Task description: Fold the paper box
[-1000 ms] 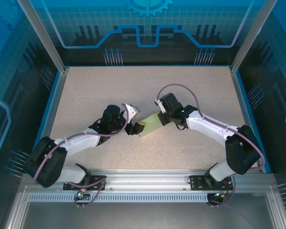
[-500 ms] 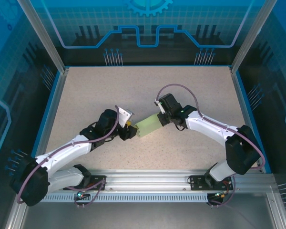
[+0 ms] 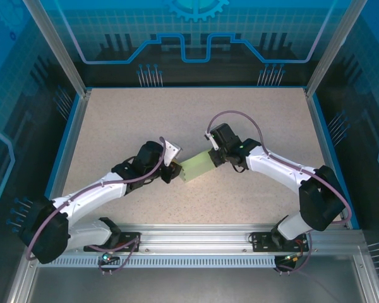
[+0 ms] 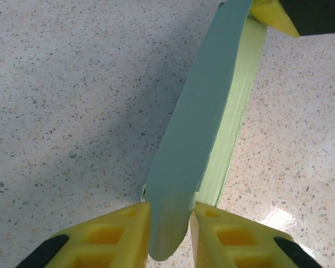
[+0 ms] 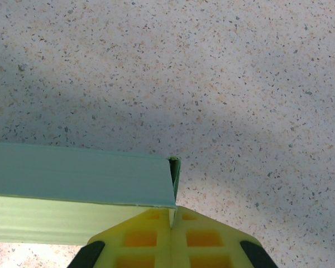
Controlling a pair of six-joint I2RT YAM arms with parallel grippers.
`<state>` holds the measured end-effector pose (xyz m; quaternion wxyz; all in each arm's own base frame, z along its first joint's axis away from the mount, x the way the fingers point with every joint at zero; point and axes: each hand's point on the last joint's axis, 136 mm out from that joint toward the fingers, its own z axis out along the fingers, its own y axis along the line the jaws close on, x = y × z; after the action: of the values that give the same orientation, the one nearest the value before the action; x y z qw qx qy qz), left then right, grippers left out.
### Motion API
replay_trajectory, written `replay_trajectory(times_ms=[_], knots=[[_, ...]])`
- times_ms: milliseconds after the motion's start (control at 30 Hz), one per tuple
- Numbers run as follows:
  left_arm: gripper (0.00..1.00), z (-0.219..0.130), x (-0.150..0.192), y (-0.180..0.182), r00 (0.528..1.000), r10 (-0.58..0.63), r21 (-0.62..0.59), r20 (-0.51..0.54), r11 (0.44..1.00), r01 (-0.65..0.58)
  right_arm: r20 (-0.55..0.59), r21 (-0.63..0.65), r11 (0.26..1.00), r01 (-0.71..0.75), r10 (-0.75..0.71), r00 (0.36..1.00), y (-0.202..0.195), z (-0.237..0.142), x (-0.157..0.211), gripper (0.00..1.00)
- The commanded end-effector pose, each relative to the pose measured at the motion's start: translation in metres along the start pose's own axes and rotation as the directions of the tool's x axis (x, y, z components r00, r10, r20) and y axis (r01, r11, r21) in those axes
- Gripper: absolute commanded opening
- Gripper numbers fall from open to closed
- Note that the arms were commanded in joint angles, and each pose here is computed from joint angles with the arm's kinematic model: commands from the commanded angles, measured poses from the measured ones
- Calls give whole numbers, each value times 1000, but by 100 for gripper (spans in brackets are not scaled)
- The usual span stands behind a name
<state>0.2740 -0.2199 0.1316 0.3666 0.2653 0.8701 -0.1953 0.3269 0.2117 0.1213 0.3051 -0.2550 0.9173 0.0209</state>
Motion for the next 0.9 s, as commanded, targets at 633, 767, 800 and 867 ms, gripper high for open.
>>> replay_trajectory(times_ms=[633, 767, 800, 867], knots=[[9, 0, -14, -10, 981, -192, -16, 24, 981, 193, 5, 7, 999, -53, 53, 999, 8, -12, 7, 1], [10, -1, -22, -14, 948, -313, 15, 58, 950, 313, 4, 15, 999, -51, 51, 999, 9, -11, 9, 0], [10, -1, -23, -14, 942, -329, 16, 62, 944, 329, 2, 14, 999, -51, 51, 999, 9, -10, 10, 0], [10, 0, -26, -14, 933, -353, 19, 67, 936, 353, 1, 16, 999, -51, 51, 999, 9, -9, 11, 0]])
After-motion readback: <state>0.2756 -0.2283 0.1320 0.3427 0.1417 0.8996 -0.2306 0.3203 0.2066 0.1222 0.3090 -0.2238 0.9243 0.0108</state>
